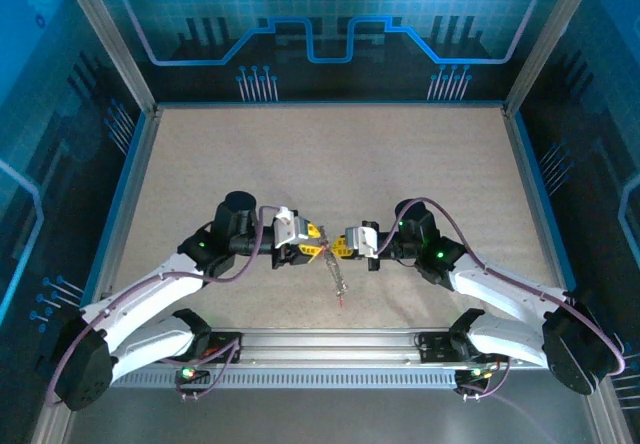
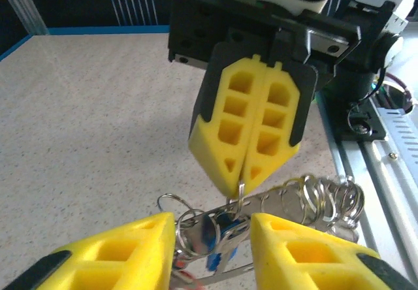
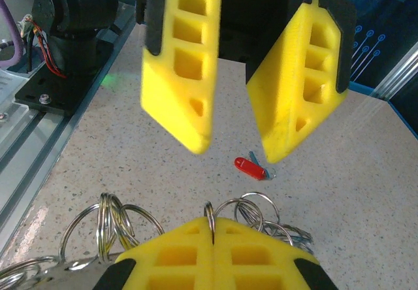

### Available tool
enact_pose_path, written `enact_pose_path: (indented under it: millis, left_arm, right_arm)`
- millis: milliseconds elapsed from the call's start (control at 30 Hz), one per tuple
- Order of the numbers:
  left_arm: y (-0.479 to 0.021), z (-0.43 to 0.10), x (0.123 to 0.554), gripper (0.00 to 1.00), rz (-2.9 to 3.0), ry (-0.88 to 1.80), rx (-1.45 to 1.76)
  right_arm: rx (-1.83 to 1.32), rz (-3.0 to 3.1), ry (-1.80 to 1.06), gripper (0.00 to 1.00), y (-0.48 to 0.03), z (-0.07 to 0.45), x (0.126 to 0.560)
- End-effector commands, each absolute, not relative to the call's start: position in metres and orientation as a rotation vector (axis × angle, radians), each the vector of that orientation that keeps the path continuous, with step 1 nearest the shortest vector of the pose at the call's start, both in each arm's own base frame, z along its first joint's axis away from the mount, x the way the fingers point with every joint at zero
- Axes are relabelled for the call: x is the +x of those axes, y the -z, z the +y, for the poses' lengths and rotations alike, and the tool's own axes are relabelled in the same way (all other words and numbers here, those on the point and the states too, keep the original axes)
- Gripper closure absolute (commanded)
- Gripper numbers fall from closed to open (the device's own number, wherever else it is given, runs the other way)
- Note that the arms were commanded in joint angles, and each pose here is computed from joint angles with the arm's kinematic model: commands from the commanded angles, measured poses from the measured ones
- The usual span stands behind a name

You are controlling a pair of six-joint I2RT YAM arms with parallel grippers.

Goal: Put the keys on the keyring

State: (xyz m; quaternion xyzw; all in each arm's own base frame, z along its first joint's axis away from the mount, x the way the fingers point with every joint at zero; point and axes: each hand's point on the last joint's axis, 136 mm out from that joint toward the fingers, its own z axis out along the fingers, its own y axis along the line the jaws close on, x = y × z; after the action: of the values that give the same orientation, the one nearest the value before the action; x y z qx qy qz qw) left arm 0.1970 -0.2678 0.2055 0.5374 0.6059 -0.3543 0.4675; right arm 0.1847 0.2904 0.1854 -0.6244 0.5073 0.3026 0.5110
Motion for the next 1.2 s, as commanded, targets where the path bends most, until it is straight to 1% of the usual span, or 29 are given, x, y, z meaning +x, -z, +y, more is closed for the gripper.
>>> enact_pose_path:
  millis: [0,267,433,567,600,700,800,1000,1033,1067,1100,1167]
  left_arm:
    - [-0.206,-0.274,0.190,0.61,1.451,0.916,1.339]
    - [-0.195,-0.283,0.186,0.64,1.453,0.924,1.404]
    - [-0.183,-0.285,0.191,0.64,1.494,0.887,1.422]
    - [-0.180,-0.291,0.194,0.72,1.489,0.847,1.458]
    - [-0.179,-0.292,0.193,0.76,1.490,0.842,1.479]
    - [-0.180,-0.295,0.194,0.80,1.485,0.827,1.493]
    - [-0.182,-0.296,0.196,0.82,1.466,0.812,1.482]
    - [-0.187,-0.294,0.200,1.00,1.464,0.769,1.449]
    - [-0.188,-0.294,0.200,1.00,1.462,0.765,1.444]
    - [-0.190,-0.293,0.200,1.00,1.455,0.763,1.439]
    - [-0.192,-0.293,0.199,1.00,1.441,0.761,1.434]
    - [-0.194,-0.292,0.197,1.00,1.404,0.760,1.415]
  right_arm:
    - [-1.476,1.155,-0.726,1.00,-0.207,0.296,0.190]
    - [-1.464,1.183,-0.727,1.00,-0.205,0.298,0.196]
    - [-1.464,1.169,-0.732,1.00,-0.207,0.297,0.194]
    - [-1.461,1.165,-0.746,1.00,-0.209,0.299,0.193]
    - [-1.461,1.162,-0.747,1.00,-0.209,0.299,0.192]
    - [-1.462,1.169,-0.741,1.00,-0.210,0.299,0.194]
    - [-1.454,1.180,-0.727,1.00,-0.211,0.298,0.195]
    - [-1.439,1.192,-0.723,1.00,-0.212,0.298,0.195]
    - [-1.437,1.187,-0.726,1.00,-0.213,0.298,0.194]
    - [-1.437,1.183,-0.729,0.97,-0.213,0.297,0.193]
    - [-1.438,1.179,-0.727,0.88,-0.212,0.297,0.192]
    - [-1.430,1.168,-0.734,0.74,-0.213,0.294,0.190]
